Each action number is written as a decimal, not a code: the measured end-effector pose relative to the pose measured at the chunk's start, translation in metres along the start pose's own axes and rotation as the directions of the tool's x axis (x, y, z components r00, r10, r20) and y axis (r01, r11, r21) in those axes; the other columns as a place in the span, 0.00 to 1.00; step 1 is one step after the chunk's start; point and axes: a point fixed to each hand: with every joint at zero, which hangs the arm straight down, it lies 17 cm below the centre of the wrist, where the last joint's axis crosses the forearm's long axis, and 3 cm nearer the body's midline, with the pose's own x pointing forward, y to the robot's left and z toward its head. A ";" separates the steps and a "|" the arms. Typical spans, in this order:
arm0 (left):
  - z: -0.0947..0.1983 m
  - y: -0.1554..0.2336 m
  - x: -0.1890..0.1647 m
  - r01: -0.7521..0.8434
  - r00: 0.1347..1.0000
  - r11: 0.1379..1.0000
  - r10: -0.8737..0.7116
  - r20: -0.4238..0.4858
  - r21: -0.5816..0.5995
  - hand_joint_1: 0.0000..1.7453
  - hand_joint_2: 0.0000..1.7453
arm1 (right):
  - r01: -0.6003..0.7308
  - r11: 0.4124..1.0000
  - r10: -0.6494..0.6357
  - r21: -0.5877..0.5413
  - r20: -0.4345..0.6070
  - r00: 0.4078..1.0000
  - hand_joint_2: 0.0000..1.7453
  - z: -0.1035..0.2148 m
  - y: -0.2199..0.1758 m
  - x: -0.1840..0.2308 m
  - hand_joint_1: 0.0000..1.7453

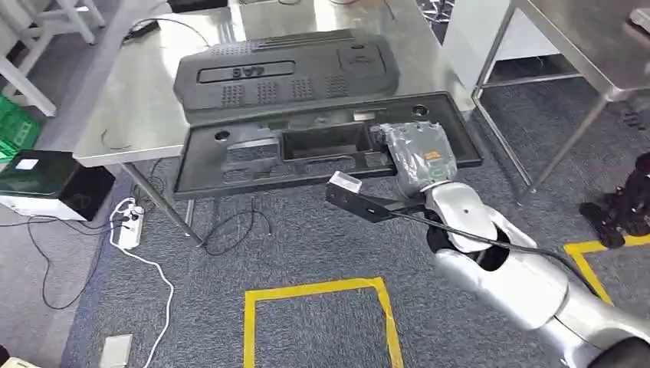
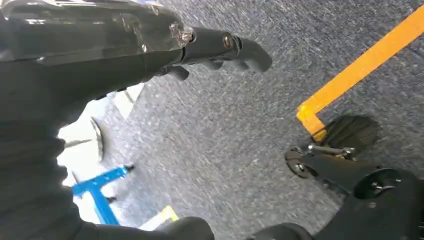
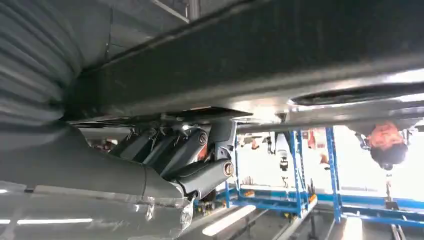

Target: Take the parts from the cabinet and place them on the table.

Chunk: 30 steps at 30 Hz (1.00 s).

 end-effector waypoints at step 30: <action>0.000 -0.001 -0.006 0.001 1.000 1.000 -0.001 -0.008 -0.001 0.00 1.00 | 0.009 1.000 -0.009 -0.007 0.005 1.000 1.00 -0.001 -0.002 0.002 1.00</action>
